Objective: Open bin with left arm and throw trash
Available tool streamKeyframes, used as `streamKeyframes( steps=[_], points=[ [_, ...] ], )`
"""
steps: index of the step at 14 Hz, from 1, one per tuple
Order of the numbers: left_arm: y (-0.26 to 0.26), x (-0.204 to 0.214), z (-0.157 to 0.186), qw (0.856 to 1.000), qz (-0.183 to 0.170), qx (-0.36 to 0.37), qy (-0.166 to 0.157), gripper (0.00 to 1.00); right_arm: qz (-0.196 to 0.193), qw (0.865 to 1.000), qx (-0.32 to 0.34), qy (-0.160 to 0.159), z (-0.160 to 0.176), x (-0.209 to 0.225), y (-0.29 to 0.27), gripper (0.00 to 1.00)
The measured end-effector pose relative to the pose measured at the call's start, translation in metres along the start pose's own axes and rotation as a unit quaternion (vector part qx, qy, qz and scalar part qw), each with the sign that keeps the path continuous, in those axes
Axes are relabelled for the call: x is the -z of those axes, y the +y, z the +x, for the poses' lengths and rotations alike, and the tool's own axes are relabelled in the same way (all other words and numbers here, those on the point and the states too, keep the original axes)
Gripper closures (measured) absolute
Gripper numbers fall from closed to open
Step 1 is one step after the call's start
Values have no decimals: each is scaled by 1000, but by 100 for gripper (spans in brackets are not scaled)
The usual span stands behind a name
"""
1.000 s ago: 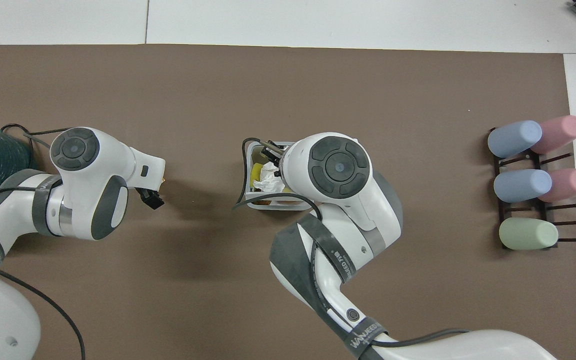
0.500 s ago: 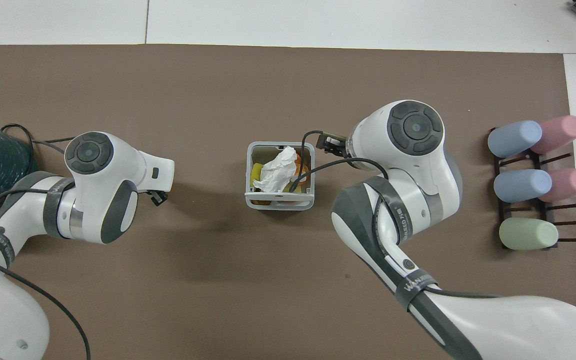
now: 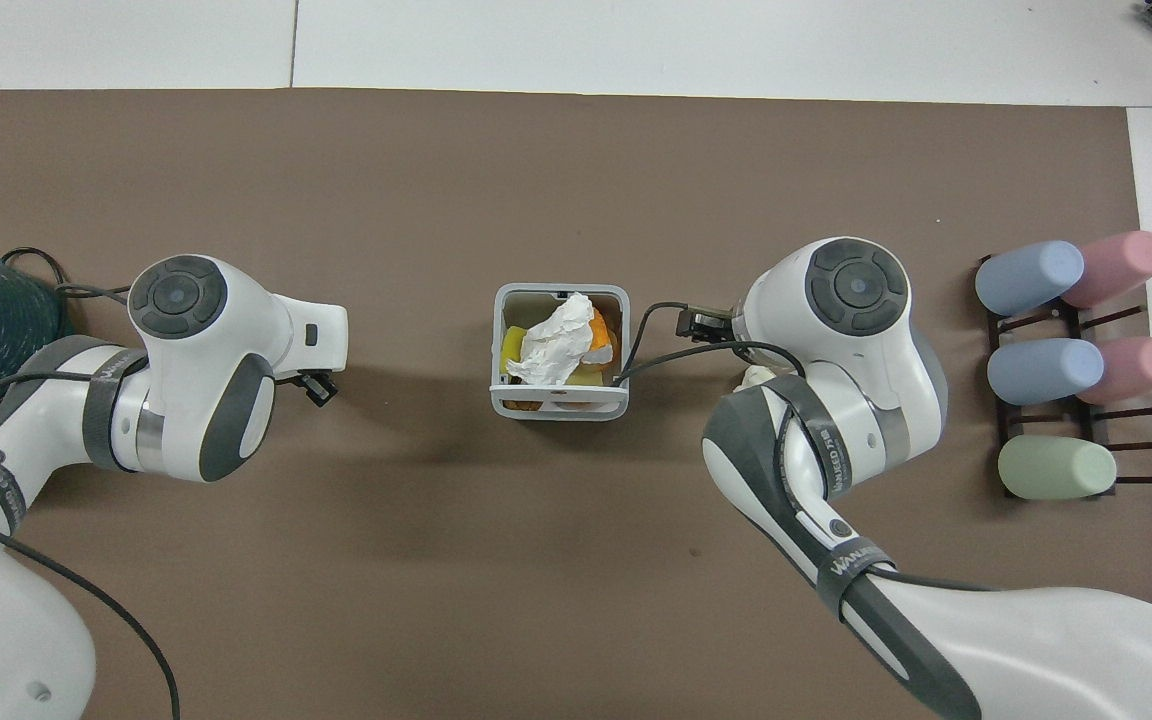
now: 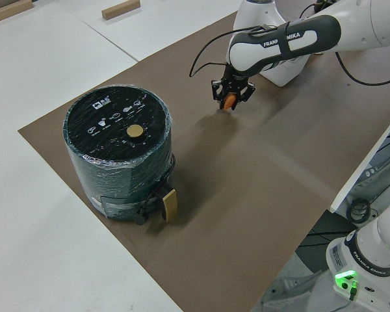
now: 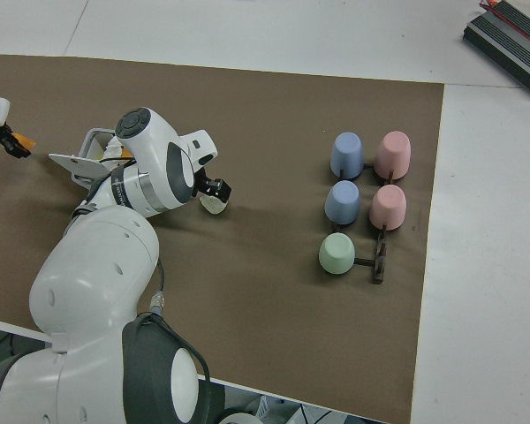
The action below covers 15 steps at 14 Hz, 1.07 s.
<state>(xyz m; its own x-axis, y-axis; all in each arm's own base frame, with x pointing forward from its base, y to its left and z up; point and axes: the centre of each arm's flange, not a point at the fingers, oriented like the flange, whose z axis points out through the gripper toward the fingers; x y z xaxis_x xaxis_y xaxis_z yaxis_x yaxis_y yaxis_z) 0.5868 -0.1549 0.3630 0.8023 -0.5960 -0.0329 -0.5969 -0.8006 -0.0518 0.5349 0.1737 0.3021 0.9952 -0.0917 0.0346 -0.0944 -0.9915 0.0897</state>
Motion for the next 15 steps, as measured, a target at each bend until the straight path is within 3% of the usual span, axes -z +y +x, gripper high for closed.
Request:
streamKeyframes(
  steps=[3, 7, 15],
  points=[
    [36, 51, 31, 995, -29, 99, -1, 59, 3, 1000, 2, 5, -5, -1, 1, 55],
    [93, 80, 60, 972, -68, 223, 13, 59, 7, 1000, 1, 13, -2, 4, 0, 97],
    [207, 85, 89, 951, -111, 285, 47, 59, 26, 996, -41, 73, 44, 81, 26, 97]
  ],
)
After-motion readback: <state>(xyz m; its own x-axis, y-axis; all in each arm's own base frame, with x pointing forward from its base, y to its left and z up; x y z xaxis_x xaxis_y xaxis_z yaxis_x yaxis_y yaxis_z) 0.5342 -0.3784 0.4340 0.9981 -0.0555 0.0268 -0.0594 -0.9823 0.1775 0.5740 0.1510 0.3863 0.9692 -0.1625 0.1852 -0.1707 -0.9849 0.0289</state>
